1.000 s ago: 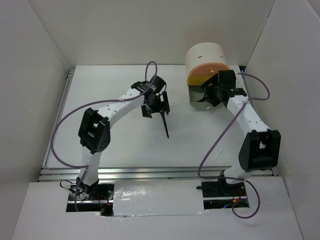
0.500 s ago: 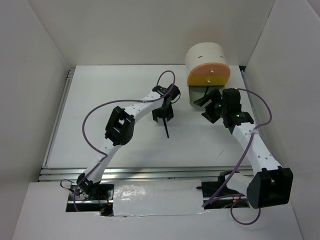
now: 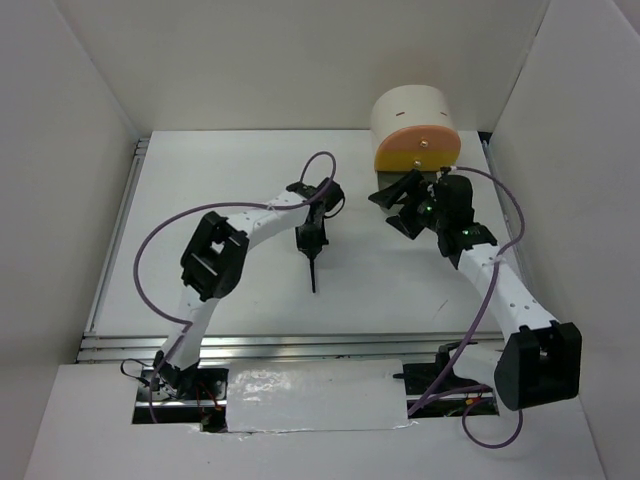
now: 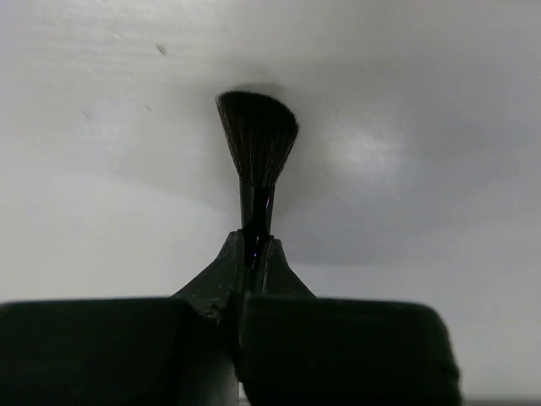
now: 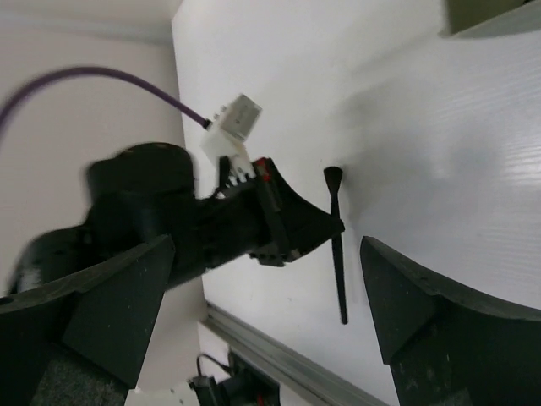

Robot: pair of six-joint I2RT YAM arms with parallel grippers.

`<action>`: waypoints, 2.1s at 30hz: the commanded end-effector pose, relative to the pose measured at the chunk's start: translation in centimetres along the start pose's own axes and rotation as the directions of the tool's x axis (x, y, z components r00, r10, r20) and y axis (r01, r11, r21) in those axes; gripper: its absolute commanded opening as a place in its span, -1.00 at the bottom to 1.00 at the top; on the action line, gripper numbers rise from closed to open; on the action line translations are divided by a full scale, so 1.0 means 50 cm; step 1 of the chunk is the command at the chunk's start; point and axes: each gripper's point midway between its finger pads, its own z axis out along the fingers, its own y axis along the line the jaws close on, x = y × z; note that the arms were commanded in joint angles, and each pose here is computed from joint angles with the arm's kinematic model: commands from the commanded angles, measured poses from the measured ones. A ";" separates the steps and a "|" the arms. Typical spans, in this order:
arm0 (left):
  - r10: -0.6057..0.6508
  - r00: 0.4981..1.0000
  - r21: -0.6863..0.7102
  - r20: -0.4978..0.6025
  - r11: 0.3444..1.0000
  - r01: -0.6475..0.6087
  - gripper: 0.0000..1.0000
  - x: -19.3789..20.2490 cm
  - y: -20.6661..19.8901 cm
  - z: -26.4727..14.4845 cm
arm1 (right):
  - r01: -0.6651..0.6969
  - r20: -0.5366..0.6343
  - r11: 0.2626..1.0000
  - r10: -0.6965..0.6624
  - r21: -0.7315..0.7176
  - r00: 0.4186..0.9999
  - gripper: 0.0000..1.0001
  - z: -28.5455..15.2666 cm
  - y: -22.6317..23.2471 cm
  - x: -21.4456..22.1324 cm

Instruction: Organize the makeup

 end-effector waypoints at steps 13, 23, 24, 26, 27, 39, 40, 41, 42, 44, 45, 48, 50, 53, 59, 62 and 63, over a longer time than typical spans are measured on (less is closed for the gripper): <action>-0.018 0.987 0.822 0.157 0.557 -0.121 -1.00 -0.053 -0.218 -0.428 | 0.216 -0.151 0.775 -0.371 -0.595 0.916 0.99 -0.004 0.115 0.206; -0.036 0.987 0.843 0.158 0.525 -0.116 -1.00 -0.065 -0.229 -0.453 | 0.176 -0.189 0.772 -0.358 -0.611 0.915 -0.08 0.006 0.122 0.228; -0.029 0.988 0.828 0.151 0.550 -0.111 -1.00 -0.062 -0.221 -0.440 | 0.178 -0.190 0.771 -0.362 -0.612 0.913 -0.39 0.005 0.123 0.229; -0.038 0.986 0.814 0.163 0.570 -0.112 -0.90 -0.072 -0.214 -0.437 | 0.187 -0.183 0.778 -0.360 -0.600 0.915 -1.00 0.008 0.123 0.226; -0.038 0.986 0.806 0.162 0.582 -0.110 -0.78 -0.071 -0.209 -0.437 | 0.193 -0.176 0.776 -0.364 -0.600 0.915 -1.00 0.005 0.125 0.224; -0.152 0.954 0.749 0.256 0.656 -0.096 0.99 -0.149 -0.157 -0.490 | 0.197 -0.159 0.799 -0.342 -0.568 0.926 -1.00 0.014 0.128 0.204; -0.182 0.944 0.748 0.274 0.658 -0.090 0.99 -0.165 -0.150 -0.513 | 0.193 -0.168 0.812 -0.335 -0.551 0.927 -1.00 0.019 0.123 0.204; -0.226 0.928 0.724 0.297 0.687 -0.064 0.99 -0.187 -0.131 -0.516 | 0.192 -0.157 0.822 -0.320 -0.536 0.934 -1.00 0.024 0.121 0.189; -0.253 0.918 0.711 0.304 0.702 -0.042 0.99 -0.198 -0.117 -0.524 | 0.190 -0.146 0.837 -0.303 -0.514 0.942 -1.00 0.033 0.114 0.177; -0.334 0.885 0.677 0.323 0.735 0.031 0.99 -0.227 -0.068 -0.547 | 0.170 -0.132 0.867 -0.259 -0.468 0.957 -1.00 0.050 0.098 0.145; -0.358 0.881 0.676 0.309 0.735 0.062 0.99 -0.232 -0.050 -0.551 | 0.163 -0.126 0.876 -0.244 -0.455 0.961 -1.00 0.055 0.093 0.134; -0.441 0.835 0.679 0.328 0.725 0.116 0.99 -0.245 -0.001 -0.574 | 0.152 -0.069 0.906 -0.195 -0.395 0.978 -1.00 0.076 0.081 0.067; -0.454 0.824 0.685 0.338 0.719 0.115 0.99 -0.234 0.019 -0.585 | 0.160 -0.033 0.928 -0.181 -0.336 0.983 -1.00 0.093 0.082 0.022; -0.432 0.840 0.649 0.327 0.749 0.133 0.99 -0.212 0.043 -0.559 | 0.117 0.069 0.981 -0.107 -0.157 0.992 -1.00 0.124 0.053 -0.076; -0.380 0.884 0.613 0.273 0.777 0.145 0.99 -0.135 0.078 -0.496 | -0.113 0.179 0.992 0.102 0.049 0.978 -1.00 0.176 -0.019 -0.214; -0.393 0.879 0.622 0.272 0.768 0.151 0.99 -0.115 0.092 -0.485 | -0.182 0.227 0.977 0.154 0.111 0.962 -1.00 0.182 -0.053 -0.247; -0.395 0.880 0.620 0.265 0.769 0.159 0.99 -0.100 0.102 -0.476 | -0.228 0.227 0.962 0.190 0.151 0.955 -1.00 0.188 -0.077 -0.244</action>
